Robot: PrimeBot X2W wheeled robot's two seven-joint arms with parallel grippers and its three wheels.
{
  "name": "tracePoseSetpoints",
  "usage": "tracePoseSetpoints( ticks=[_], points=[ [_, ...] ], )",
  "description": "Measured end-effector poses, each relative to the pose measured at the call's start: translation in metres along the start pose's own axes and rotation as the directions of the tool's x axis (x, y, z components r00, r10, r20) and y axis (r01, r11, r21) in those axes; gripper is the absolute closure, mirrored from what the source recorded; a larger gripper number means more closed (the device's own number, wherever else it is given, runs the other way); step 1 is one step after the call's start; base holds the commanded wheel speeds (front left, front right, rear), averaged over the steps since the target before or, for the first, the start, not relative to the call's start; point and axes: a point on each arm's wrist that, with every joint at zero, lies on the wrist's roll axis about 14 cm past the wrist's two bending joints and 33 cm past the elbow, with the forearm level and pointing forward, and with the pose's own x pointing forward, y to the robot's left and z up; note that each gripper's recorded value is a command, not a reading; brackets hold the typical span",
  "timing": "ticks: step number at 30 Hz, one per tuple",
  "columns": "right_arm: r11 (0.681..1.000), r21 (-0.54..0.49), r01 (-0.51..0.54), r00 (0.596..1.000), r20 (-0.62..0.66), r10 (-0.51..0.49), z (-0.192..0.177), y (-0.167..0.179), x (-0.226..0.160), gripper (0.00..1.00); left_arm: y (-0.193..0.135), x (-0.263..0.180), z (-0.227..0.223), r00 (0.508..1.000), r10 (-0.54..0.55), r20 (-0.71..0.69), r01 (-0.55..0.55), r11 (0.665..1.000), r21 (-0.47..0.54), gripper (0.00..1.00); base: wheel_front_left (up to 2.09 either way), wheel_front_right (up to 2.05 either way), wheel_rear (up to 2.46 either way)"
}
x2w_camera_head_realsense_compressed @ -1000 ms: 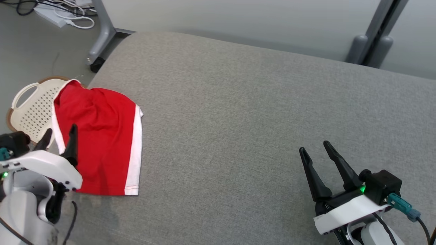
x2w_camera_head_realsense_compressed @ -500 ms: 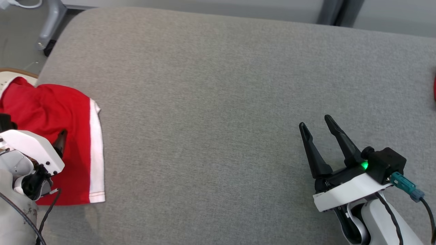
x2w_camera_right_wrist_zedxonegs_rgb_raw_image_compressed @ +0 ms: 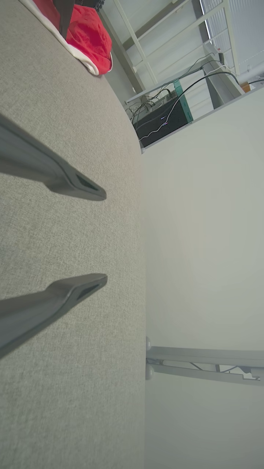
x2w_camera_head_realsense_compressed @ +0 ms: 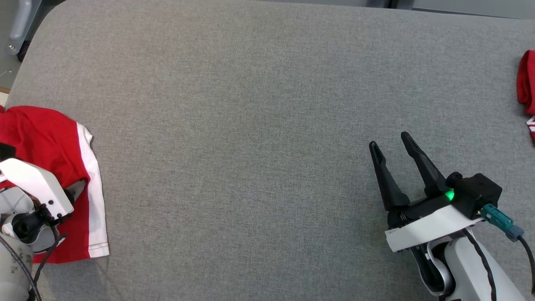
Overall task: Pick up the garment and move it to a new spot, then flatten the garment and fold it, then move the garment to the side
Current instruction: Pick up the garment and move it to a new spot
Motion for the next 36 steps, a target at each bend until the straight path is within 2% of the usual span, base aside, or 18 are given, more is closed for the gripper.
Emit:
tracePoseSetpoints(
  ticks=[2,4,5,6,11,16,18,23,30,36],
  points=[
    [1.0,0.001,0.0,1.0,0.002,0.0,0.001,0.001,0.0,0.0,-0.001,-0.001,0.0,1.0,-0.006,-0.001,0.006,1.0,0.0,0.53,0.0,0.0,0.0],
    [1.0,0.0,-0.001,1.0,0.006,0.001,0.003,0.002,0.0,0.0,-0.002,-0.002,-0.001,1.0,-0.011,-0.004,0.011,1.0,0.003,0.77,0.0,0.0,0.0],
    [1.0,0.0,-0.002,1.0,0.008,0.002,0.004,0.003,0.0,0.0,-0.002,-0.003,-0.003,1.0,-0.015,-0.006,0.015,1.0,0.004,0.95,0.0,0.0,0.0],
    [1.0,-0.001,-0.004,1.0,0.01,0.004,0.005,0.004,0.0,0.0,-0.002,-0.004,-0.005,1.0,-0.017,-0.008,0.017,1.0,0.003,1.0,0.0,0.0,0.0],
    [1.0,-0.003,-0.009,1.0,0.018,0.01,0.009,0.008,-0.001,0.0,-0.003,-0.006,-0.009,1.0,-0.025,-0.004,0.025,1.0,0.01,1.0,0.0,0.0,0.0],
    [1.0,-0.008,-0.01,0.999,0.041,0.011,0.019,0.011,-0.003,0.0,-0.007,-0.013,-0.003,0.997,-0.044,0.057,0.041,0.997,0.059,1.0,0.0,0.0,0.0],
    [1.0,-0.012,-0.008,0.999,0.053,0.009,0.024,0.012,-0.005,0.0,-0.016,-0.017,0.0,0.994,-0.073,0.082,0.065,0.994,0.093,1.0,0.0,0.0,0.0],
    [1.0,-0.017,0.002,0.996,0.084,-0.001,0.039,0.017,-0.017,0.0,-0.057,-0.043,0.026,0.96,-0.201,0.194,0.153,0.959,0.238,1.0,0.0,0.0,0.0],
    [0.999,-0.022,0.025,0.991,0.132,-0.022,0.059,0.021,-0.036,0.0,-0.114,-0.079,0.045,0.903,-0.356,0.241,0.227,0.871,0.436,1.0,0.0,0.0,0.0],
    [0.995,-0.022,0.101,0.981,0.169,-0.096,0.073,0.005,-0.061,0.0,-0.179,-0.101,0.043,0.848,-0.493,0.194,0.297,0.746,0.596,1.0,0.0,0.0,0.0]
  ],
)
